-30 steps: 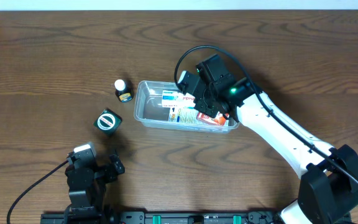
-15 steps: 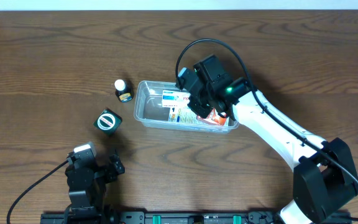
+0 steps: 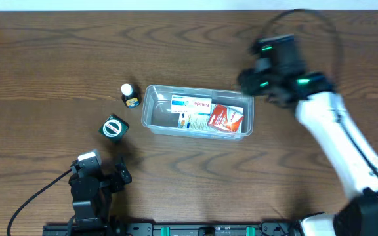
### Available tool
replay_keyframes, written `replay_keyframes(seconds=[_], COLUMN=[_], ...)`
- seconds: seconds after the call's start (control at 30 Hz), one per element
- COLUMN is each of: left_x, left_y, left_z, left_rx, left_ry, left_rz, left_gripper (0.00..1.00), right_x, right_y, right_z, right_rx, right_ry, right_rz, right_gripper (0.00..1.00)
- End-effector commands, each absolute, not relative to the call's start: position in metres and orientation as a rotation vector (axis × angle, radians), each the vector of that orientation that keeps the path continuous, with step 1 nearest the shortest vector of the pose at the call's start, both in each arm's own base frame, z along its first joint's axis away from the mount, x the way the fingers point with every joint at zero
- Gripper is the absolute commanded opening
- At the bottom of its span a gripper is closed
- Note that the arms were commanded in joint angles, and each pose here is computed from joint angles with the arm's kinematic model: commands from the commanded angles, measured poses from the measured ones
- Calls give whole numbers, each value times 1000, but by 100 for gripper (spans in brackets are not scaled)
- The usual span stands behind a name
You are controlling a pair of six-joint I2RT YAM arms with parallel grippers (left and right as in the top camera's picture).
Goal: Pack container
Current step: 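Release the Panadol box and raise the right gripper away, then move the left gripper to the small dark bottle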
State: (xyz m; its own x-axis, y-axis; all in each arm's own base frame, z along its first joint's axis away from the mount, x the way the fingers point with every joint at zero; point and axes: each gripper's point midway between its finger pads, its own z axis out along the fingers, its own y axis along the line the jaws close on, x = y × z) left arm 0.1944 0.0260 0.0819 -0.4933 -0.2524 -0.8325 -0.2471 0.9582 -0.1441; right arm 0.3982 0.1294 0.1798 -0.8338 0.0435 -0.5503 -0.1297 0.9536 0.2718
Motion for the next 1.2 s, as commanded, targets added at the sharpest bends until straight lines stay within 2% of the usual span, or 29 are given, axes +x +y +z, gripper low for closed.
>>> replay_keyframes(seconds=[0.0,0.03,0.23,0.77,0.9,1.17], left_x=[193,193,193,195,200,217], left_y=[27,27,27,25,17,19], left_z=[76,76,76,81,110,179], left_rx=[-352,-352,-351,-364,-439,-430], left_ry=[2119,2119,2119,2103,2014,2067], left_rz=[2,2,2,-27,-147,-123], left_gripper=[98,98,98,98,98,98], right_x=[405,404,402,401,401,401], right_y=[82,71,40,38,38,38], right_z=[194,191,185,185,185,185], right_rx=[282,317,421,426,426,426], right_ry=[2503,2512,2527,2527,2527,2527], right_rz=[428,414,377,375,375,375], right_gripper=[90,99,99,99,99,99])
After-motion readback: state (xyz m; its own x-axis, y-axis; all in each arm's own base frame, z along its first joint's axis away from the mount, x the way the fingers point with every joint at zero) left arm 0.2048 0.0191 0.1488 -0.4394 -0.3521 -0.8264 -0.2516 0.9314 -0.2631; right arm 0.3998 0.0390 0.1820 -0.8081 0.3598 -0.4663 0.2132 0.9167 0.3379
